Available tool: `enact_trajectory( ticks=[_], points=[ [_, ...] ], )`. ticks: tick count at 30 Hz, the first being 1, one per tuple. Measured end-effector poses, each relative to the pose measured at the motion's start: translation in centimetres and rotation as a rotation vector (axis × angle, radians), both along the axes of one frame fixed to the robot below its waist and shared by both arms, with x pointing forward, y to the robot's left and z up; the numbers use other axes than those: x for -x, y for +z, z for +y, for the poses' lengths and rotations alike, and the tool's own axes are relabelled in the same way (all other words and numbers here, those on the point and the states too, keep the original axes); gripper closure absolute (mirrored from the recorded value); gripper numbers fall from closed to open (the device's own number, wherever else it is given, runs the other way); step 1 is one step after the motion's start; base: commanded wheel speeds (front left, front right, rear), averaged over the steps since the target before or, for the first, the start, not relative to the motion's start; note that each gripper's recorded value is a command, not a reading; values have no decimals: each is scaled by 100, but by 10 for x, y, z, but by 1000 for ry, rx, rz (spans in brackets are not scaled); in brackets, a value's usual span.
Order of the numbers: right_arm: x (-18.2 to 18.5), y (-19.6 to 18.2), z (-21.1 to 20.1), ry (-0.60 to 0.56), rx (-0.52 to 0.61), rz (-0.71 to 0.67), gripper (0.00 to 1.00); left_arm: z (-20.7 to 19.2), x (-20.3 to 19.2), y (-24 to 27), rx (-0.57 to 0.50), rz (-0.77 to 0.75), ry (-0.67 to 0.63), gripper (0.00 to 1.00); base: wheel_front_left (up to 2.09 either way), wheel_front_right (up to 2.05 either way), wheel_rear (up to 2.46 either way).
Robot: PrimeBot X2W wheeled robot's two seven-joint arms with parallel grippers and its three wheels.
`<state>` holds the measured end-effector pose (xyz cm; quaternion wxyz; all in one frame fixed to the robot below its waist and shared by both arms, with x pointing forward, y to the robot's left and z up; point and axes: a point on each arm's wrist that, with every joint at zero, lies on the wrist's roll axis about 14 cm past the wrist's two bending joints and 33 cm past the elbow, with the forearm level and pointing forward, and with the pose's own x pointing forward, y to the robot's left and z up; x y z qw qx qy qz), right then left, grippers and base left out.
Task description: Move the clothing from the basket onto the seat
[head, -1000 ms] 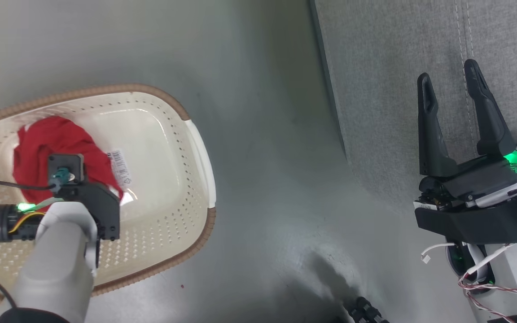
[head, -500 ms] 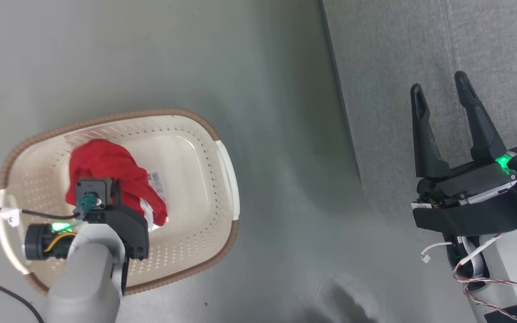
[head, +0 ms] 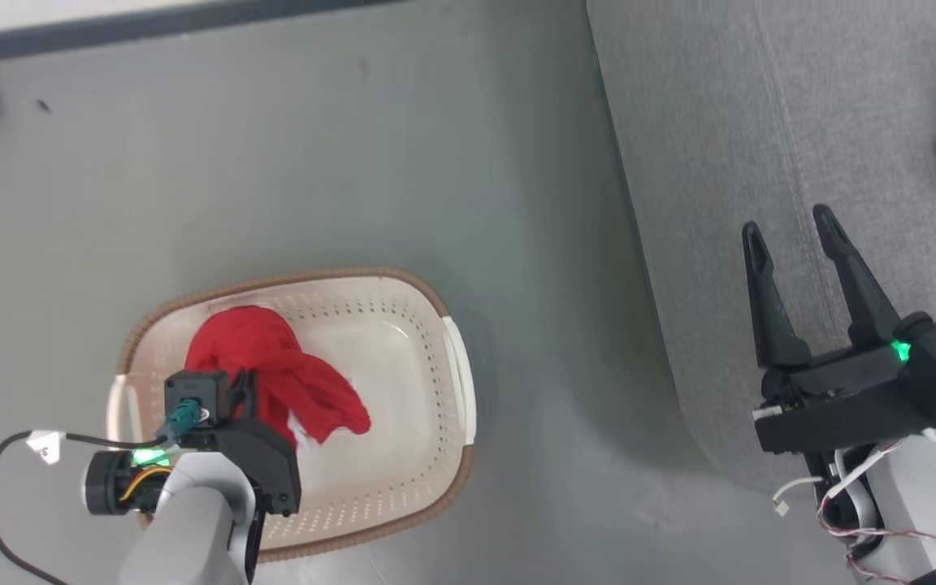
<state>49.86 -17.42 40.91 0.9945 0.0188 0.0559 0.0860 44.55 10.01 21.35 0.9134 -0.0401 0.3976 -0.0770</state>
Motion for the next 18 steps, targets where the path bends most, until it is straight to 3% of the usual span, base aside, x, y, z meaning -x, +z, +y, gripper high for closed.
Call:
enact_trajectory(
  ticks=[18],
  points=[
    [38,42,26,53,-46,-37,0,7,-13,130,112,-334,29,100,0,0,0]
  ],
)
